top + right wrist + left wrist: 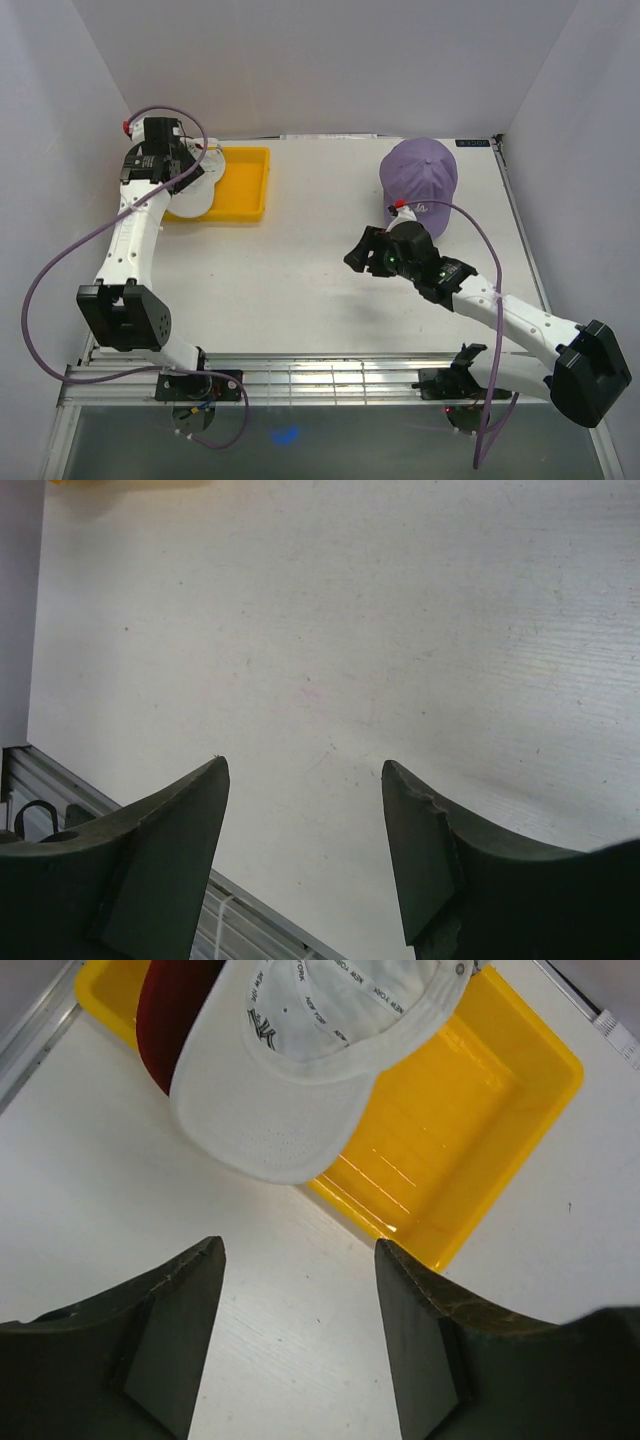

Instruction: Stack the hats

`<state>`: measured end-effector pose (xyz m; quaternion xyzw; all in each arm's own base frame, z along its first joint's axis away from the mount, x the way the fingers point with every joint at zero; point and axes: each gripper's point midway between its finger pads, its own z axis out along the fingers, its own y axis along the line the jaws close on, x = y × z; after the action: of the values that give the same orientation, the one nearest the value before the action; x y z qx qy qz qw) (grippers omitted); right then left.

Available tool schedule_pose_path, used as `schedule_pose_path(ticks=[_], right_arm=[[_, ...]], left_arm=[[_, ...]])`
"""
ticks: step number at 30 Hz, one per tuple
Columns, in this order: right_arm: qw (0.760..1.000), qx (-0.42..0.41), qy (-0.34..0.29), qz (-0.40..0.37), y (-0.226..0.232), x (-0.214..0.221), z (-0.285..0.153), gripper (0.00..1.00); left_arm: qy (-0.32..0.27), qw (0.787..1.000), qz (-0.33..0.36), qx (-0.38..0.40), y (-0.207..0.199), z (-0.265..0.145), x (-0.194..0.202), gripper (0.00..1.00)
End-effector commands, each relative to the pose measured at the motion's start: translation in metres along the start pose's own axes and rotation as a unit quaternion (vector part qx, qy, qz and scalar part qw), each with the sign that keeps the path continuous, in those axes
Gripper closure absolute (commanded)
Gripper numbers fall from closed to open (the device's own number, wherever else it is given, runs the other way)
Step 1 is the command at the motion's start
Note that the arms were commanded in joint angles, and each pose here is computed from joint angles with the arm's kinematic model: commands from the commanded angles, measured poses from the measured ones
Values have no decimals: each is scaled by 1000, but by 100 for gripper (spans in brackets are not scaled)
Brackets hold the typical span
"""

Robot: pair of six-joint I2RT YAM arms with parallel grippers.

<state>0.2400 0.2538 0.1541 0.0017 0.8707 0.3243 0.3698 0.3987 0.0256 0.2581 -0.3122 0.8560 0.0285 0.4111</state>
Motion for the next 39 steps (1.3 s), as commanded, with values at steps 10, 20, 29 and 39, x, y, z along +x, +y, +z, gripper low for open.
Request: schedule_pose_path(ticks=[10, 20, 29, 39], right_arm=[[999, -31, 10, -39, 19, -7, 0, 34], [998, -36, 11, -43, 20, -6, 0, 36], [998, -37, 22, -36, 13, 7, 7, 37], [998, -43, 42, -37, 10, 19, 10, 38]], left_arm=[[-28, 998, -12, -55, 34, 57, -66, 32], [-21, 998, 6, -60, 36, 101, -69, 33], [-1, 997, 22, -73, 38, 131, -56, 34], [3, 996, 28, -80, 41, 136, -52, 36]])
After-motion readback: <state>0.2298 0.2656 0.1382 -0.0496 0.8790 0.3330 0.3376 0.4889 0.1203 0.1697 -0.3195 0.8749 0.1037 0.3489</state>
